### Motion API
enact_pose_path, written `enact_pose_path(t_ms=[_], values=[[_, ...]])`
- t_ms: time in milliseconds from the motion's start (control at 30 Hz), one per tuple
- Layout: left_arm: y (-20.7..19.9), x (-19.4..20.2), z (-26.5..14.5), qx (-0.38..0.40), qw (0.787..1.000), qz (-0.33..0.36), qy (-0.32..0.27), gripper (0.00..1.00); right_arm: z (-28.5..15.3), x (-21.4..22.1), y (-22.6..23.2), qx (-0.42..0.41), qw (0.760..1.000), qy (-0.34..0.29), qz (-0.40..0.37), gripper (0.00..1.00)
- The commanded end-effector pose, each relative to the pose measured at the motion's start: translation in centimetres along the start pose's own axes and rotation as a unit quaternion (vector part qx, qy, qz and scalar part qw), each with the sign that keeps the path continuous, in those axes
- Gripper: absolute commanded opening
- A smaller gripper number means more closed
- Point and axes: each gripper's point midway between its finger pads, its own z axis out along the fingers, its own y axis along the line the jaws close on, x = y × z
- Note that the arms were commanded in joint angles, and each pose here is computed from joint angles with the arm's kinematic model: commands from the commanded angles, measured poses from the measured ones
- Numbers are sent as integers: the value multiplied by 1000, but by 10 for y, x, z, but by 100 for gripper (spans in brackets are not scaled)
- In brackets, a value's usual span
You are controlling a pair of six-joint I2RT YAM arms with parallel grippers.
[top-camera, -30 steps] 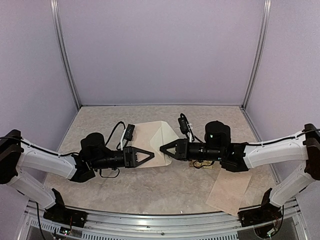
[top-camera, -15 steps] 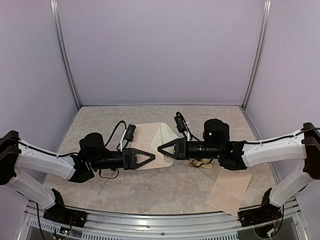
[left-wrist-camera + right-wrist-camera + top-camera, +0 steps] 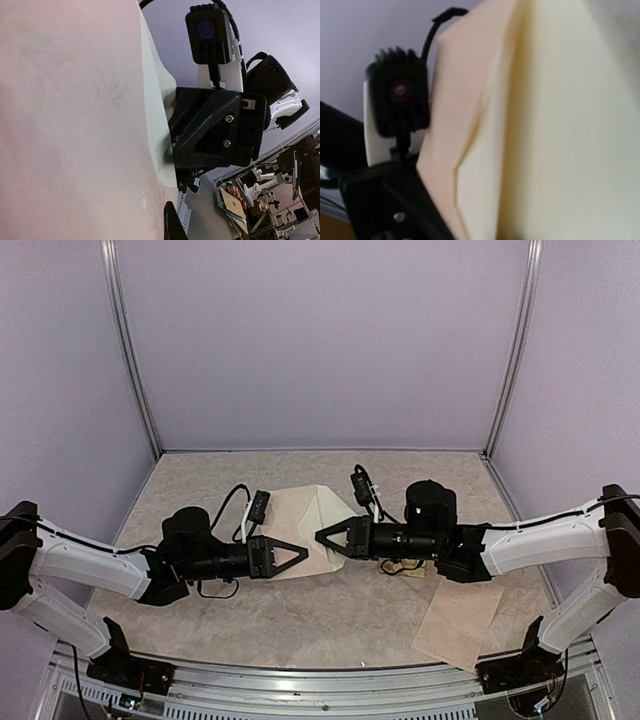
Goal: Place the letter into the envelope and seal it
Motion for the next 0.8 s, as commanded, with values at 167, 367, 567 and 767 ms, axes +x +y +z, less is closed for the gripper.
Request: enact_pose_path(t_ms=[167, 367, 567, 767], values=[[67, 29, -5, -131, 989, -58, 39, 0, -53, -19, -53, 202, 978, -15, -49, 62], [87, 53, 8, -151, 982, -81, 85, 0, -142, -29, -114, 391, 920, -20, -19, 83], [101, 71, 23, -154, 978, -90, 111, 6, -247, -8, -167, 523, 847, -44, 82, 92], [144, 86, 11, -243, 957, -102, 124, 51, -316, 22, -194, 605, 777, -59, 166, 100]])
